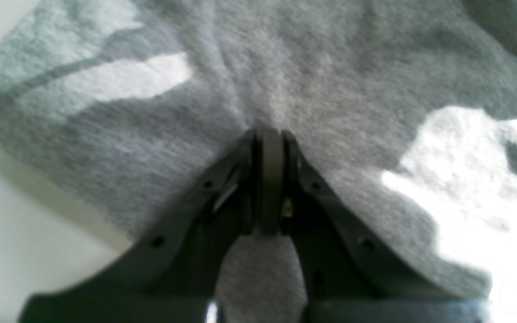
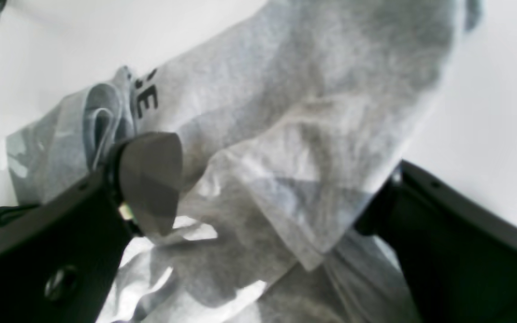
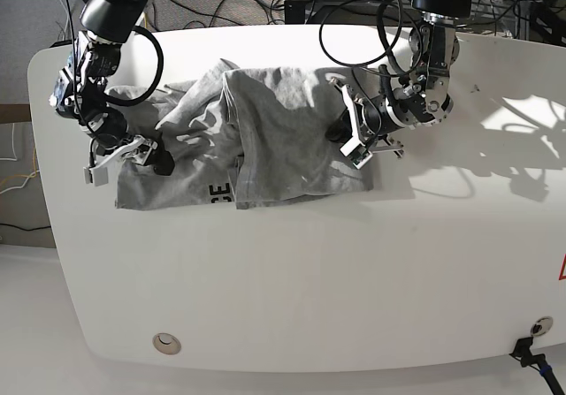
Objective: Fold the T-shirt properly
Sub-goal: 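Grasp the shirt's outer edge with the right gripper and lift it, then fold the lifted edge with the right gripper over toward the left gripper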
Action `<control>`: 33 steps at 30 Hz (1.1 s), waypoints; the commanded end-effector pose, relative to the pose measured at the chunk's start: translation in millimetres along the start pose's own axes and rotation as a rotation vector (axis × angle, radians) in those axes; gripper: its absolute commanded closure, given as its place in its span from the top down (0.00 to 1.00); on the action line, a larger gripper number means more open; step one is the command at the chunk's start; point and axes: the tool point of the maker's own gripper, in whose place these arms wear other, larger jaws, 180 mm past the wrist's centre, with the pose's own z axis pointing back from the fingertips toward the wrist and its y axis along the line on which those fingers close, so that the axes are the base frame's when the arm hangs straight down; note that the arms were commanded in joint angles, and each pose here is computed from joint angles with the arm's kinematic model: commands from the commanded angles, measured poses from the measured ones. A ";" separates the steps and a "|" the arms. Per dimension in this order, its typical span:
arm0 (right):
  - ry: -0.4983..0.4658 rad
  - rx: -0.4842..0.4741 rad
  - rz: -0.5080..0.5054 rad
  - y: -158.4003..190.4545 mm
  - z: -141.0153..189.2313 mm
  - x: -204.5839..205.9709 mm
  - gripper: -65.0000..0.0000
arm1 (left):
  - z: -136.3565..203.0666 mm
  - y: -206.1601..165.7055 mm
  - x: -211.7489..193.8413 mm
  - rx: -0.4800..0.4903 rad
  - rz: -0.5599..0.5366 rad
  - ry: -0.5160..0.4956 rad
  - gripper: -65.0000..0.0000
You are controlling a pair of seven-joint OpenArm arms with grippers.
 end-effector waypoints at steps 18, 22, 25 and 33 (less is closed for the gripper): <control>0.119 -0.065 0.170 14.0 21.9 -12.5 0.00 | -0.1 6.3 -16.7 0.021 -0.022 0.088 0.00; 0.091 -0.076 0.264 37.7 35.7 4.9 0.00 | -2.2 5.5 -21.6 0.015 -0.011 0.099 0.00; 0.075 -0.056 0.337 66.3 39.1 8.3 0.00 | -2.8 4.6 -20.9 0.013 -0.010 0.097 0.00; 0.064 0.049 0.457 142.7 36.1 2.9 0.00 | -9.9 -6.6 -12.9 -0.006 0.006 0.075 0.00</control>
